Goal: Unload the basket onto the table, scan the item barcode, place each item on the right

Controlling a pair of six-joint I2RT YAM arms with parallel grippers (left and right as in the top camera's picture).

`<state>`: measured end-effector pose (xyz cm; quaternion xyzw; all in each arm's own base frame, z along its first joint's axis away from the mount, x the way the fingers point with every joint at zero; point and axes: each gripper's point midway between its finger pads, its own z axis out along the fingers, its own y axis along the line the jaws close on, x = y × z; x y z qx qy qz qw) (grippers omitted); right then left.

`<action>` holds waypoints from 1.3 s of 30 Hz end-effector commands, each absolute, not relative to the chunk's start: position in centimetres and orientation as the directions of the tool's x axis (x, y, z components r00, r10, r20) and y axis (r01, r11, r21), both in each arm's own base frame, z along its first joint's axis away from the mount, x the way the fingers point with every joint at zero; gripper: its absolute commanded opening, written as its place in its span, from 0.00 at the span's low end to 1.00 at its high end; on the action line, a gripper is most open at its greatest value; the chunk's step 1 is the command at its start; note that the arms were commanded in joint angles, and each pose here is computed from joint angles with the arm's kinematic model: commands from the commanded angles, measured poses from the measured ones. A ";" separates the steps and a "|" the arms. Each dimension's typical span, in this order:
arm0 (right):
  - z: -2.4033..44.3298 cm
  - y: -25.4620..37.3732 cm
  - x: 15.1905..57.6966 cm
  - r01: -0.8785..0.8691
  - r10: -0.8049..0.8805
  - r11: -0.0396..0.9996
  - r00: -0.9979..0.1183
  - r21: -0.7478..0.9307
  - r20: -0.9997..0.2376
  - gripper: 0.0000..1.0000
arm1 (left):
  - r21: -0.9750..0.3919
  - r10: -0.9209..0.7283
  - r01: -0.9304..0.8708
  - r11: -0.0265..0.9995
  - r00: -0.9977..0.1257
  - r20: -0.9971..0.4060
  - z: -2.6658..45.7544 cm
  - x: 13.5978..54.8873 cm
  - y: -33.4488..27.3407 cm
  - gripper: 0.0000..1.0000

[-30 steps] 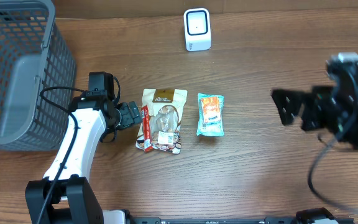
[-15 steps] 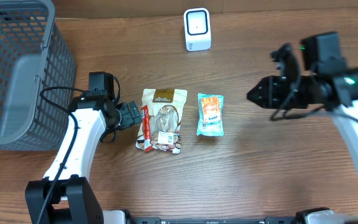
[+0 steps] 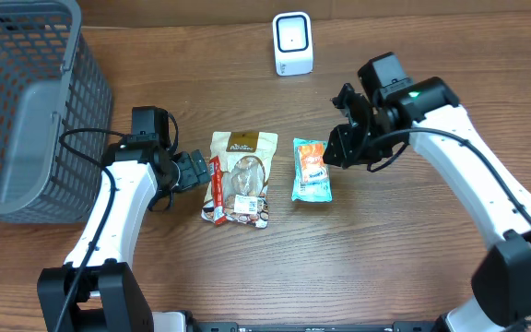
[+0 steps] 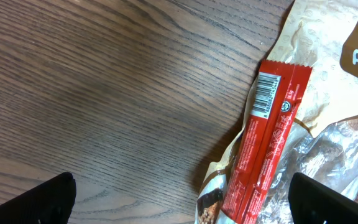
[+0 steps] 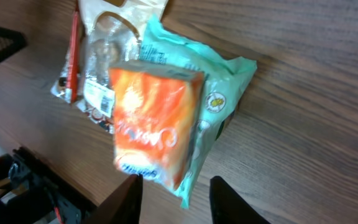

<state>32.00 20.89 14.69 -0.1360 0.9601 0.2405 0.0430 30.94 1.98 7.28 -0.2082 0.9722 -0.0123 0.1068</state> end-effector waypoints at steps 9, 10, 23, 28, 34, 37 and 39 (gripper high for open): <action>12.6 21.7 32.4 -0.312 -0.270 0.846 -0.950 0.433 -0.156 0.36 | -0.075 -0.414 -0.408 0.910 -0.883 -0.221 7.9 31.4 2.0 1.00; 12.6 21.7 32.4 -0.313 -0.270 0.845 -0.950 0.433 -0.159 0.36 | -0.076 -0.414 -0.408 0.910 -0.883 -0.221 7.9 31.4 2.0 1.00; 12.8 22.2 32.7 -0.315 -0.265 0.836 -0.949 0.448 -0.174 0.36 | -0.075 -0.414 -0.408 0.910 -0.883 -0.221 7.9 31.4 2.0 1.00; 13.0 22.5 32.5 -0.315 -0.266 0.824 -0.949 0.470 -0.169 0.36 | -0.075 -0.414 -0.408 0.910 -0.883 -0.221 7.9 31.4 2.0 1.00; 13.0 22.7 32.4 -0.321 -0.273 0.822 -0.947 0.470 -0.170 0.36 | -0.076 -0.414 -0.408 0.910 -0.883 -0.221 7.9 31.4 2.0 1.00; 13.0 23.1 32.2 -0.330 -0.282 0.819 -0.944 0.469 -0.171 0.36 | -0.076 -0.414 -0.408 0.910 -0.883 -0.222 7.9 31.5 2.0 1.00; 12.9 23.0 32.1 -0.331 -0.285 0.823 -0.943 0.462 -0.169 0.36 | -0.076 -0.414 -0.408 0.910 -0.883 -0.222 7.9 31.5 2.0 1.00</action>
